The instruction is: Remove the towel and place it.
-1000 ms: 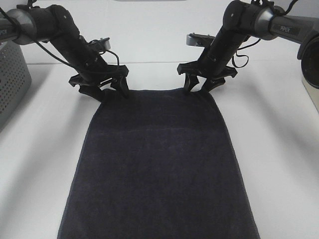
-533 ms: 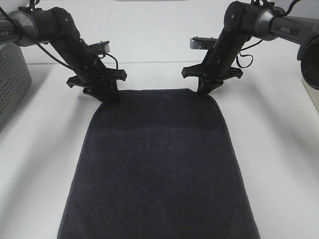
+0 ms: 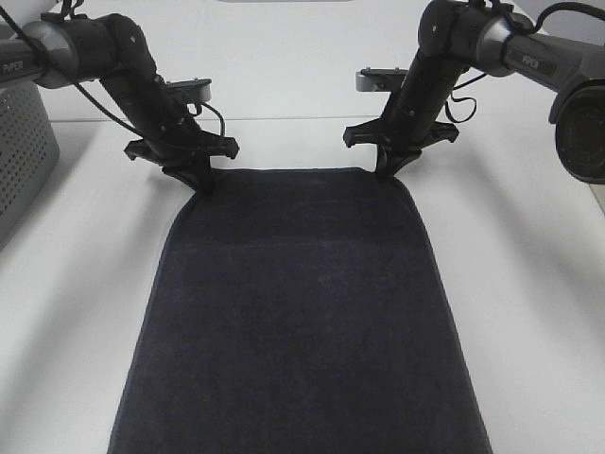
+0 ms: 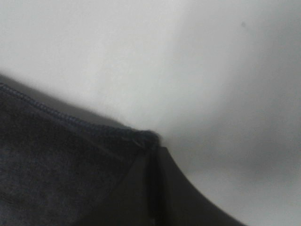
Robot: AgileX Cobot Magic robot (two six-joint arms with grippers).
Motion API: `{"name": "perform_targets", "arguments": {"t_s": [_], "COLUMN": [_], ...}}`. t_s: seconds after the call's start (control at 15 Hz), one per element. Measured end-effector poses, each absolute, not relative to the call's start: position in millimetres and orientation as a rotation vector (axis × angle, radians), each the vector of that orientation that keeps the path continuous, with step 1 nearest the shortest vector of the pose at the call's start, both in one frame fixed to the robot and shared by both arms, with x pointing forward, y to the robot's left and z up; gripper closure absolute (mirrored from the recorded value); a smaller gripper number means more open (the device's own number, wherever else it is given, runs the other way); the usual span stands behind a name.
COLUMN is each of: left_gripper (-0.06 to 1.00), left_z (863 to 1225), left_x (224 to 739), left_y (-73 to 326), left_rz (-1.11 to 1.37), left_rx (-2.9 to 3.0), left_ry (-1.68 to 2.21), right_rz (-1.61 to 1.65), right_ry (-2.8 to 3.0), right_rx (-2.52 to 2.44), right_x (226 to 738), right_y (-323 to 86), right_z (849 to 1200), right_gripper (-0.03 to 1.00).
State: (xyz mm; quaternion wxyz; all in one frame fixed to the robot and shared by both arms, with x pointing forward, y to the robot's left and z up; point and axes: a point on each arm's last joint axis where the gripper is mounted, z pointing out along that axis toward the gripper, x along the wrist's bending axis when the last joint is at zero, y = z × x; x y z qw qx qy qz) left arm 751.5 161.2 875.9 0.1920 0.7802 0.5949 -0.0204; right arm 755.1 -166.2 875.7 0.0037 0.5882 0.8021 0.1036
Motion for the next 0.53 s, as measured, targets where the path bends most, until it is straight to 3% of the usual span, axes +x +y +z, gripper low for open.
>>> {"name": "perform_targets", "arguments": {"t_s": [0.53], "left_gripper": [0.94], "left_z": [919], "left_x": [786], "left_y": [162], "left_rz": [0.319], "left_rx": [2.058], "left_ry": [1.484], "right_rz": [0.706], "right_ry": [2.230], "right_rx": [1.640], "right_x": [791], "right_y": [-161], "right_z": [923], "right_gripper": [0.96]}}
